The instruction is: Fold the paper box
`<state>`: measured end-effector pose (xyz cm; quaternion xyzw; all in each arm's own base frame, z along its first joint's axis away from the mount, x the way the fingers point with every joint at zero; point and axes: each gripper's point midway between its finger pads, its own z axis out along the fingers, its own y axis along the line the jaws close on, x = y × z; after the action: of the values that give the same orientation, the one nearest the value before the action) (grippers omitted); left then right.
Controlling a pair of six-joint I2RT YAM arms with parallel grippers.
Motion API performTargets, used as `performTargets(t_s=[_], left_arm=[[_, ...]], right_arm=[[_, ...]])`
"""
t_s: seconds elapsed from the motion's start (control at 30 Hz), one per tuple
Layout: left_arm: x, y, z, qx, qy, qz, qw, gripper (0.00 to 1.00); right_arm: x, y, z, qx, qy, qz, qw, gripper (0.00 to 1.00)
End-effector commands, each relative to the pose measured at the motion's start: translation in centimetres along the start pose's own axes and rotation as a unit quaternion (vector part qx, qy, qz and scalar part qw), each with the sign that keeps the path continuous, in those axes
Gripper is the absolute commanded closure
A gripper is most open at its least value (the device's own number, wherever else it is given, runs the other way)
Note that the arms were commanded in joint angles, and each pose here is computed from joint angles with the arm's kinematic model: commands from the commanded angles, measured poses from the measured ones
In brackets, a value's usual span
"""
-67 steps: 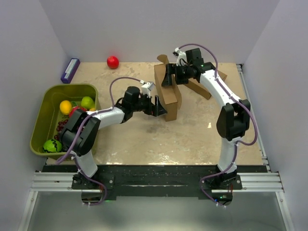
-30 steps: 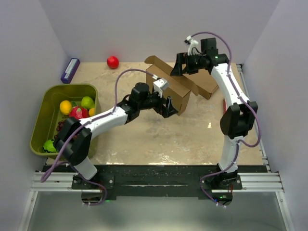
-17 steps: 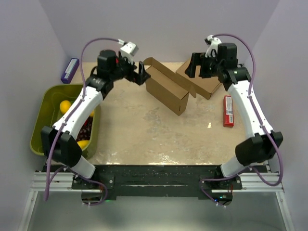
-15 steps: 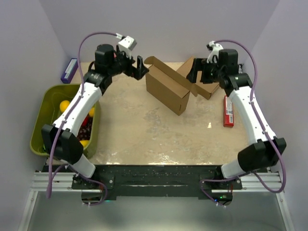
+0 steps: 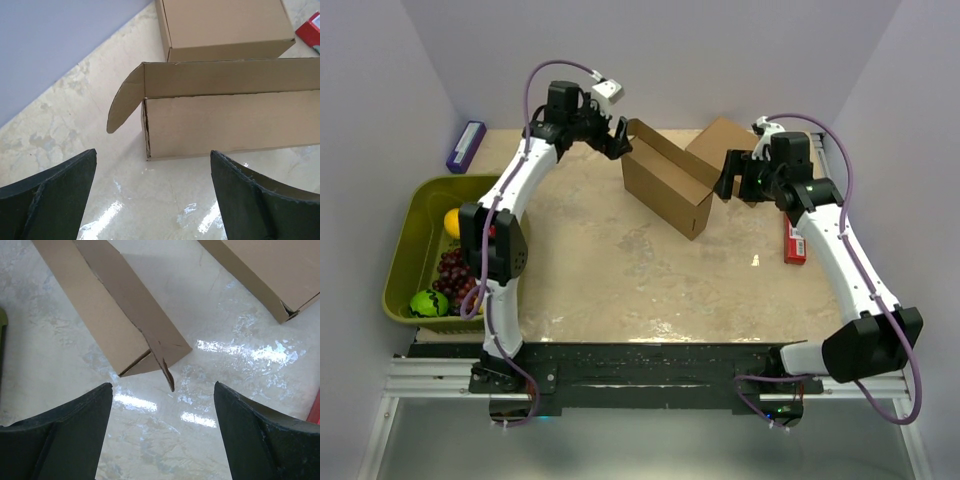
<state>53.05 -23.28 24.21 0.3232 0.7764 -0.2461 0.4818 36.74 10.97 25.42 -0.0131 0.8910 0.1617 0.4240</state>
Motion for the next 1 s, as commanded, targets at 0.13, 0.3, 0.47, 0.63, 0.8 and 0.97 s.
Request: performTargets(t_s=[0.13,0.3,0.47,0.63,0.8,0.97], left_arm=[[-3.2,1.2,0.1,0.018,-0.043,0.045,0.998,0.0],[-3.8,2.2,0.5,0.008,-0.058,0.049,0.997,0.0],[-3.6,2.3,1.4,0.026,-0.066,0.047,0.996,0.0],[-3.6,2.4,2.2,0.037,-0.073,0.047,0.996,0.04],[-3.9,2.4,2.6,0.041,-0.083,0.048,0.995,0.12],[-4.1,2.8,2.8,0.036,-0.088,0.052,0.994,0.15]], right_arm=[[-1.2,0.0,-0.2,0.01,-0.03,0.0,0.999,0.22],[-1.0,0.6,0.3,-0.003,-0.024,-0.001,1.0,0.24],[-0.9,0.9,0.6,-0.004,-0.021,0.0,1.0,0.28],[-0.5,0.9,1.2,-0.002,-0.015,0.0,1.0,0.34],[0.0,1.1,2.0,0.0,-0.005,-0.002,1.0,0.42],[0.0,1.1,2.5,0.002,-0.003,-0.003,1.0,0.46]])
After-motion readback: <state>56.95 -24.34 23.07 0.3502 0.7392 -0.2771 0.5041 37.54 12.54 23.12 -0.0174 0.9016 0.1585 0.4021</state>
